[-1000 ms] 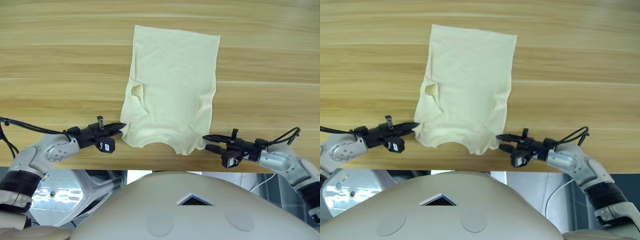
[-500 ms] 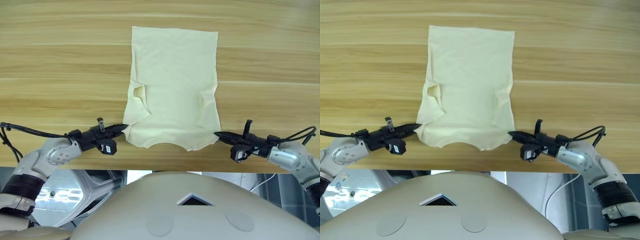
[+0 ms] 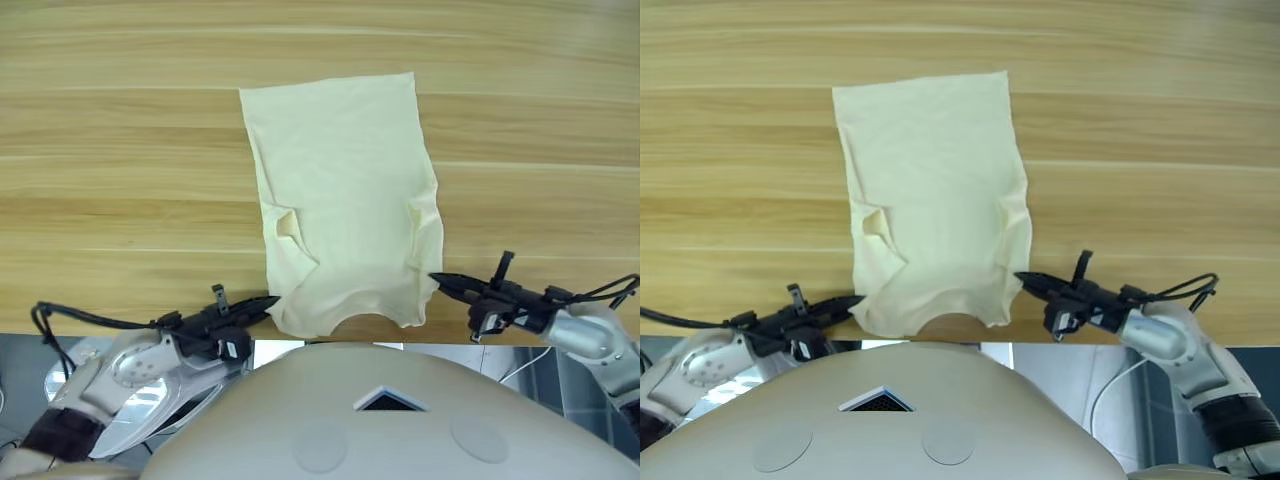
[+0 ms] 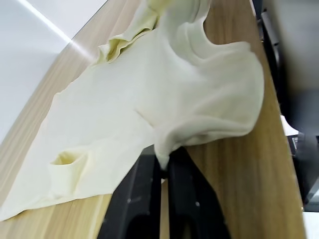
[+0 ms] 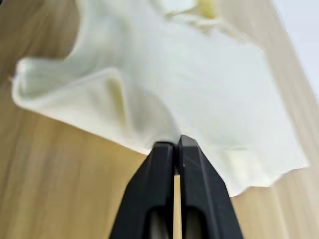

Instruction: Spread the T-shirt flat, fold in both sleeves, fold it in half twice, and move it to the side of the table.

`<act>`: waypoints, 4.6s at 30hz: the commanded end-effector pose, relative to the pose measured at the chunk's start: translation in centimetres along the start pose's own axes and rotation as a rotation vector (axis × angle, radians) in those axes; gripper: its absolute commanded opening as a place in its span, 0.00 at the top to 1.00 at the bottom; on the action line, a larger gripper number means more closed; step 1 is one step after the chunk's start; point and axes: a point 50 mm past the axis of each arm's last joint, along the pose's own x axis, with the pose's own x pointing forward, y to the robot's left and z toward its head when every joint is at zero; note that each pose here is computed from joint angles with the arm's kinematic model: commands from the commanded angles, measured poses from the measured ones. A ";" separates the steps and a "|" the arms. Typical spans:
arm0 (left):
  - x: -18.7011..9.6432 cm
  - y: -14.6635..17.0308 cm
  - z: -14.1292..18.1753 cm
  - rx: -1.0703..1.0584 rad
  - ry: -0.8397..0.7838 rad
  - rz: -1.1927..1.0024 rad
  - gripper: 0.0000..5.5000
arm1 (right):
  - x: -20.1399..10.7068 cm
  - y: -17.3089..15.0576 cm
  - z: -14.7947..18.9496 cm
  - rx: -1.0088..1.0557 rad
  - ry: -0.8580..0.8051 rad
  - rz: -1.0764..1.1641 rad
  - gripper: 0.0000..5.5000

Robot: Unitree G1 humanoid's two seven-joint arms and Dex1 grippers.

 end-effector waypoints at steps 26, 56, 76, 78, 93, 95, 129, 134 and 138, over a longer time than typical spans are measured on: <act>10.8 22.7 -8.7 -0.353 0.108 0.850 1.00 | 15.3 -17.8 -5.8 0.102 0.151 -0.664 1.00; 8.8 20.3 -9.8 -0.839 -0.280 1.190 0.15 | 24.1 -11.5 -0.6 -0.227 0.081 -0.402 0.49; 11.5 20.0 -6.5 -0.656 -0.334 1.107 0.02 | 7.6 -3.0 -3.9 -0.518 0.040 0.328 0.49; 11.4 19.7 -6.5 -0.612 -0.320 1.077 0.02 | 6.9 -3.1 -3.9 -0.465 0.072 0.249 0.49; 7.1 11.6 -2.6 -0.010 -0.259 0.679 0.02 | 7.4 -12.5 -3.5 0.434 -0.298 -1.008 0.49; 7.4 9.7 -1.1 -0.038 -0.326 0.570 0.02 | 8.5 -14.0 -7.1 0.601 -0.121 -1.150 0.49; 11.3 9.6 -0.2 0.339 -0.113 0.175 0.02 | 14.4 -14.6 -8.3 0.620 0.104 -1.045 0.49; 11.3 12.1 -1.7 0.291 -0.012 0.313 0.02 | 14.7 -14.6 -8.1 0.620 0.093 -1.042 0.49; 11.0 14.1 -2.4 0.161 0.031 0.494 0.02 | 14.5 -14.7 -8.2 0.623 0.091 -1.047 0.49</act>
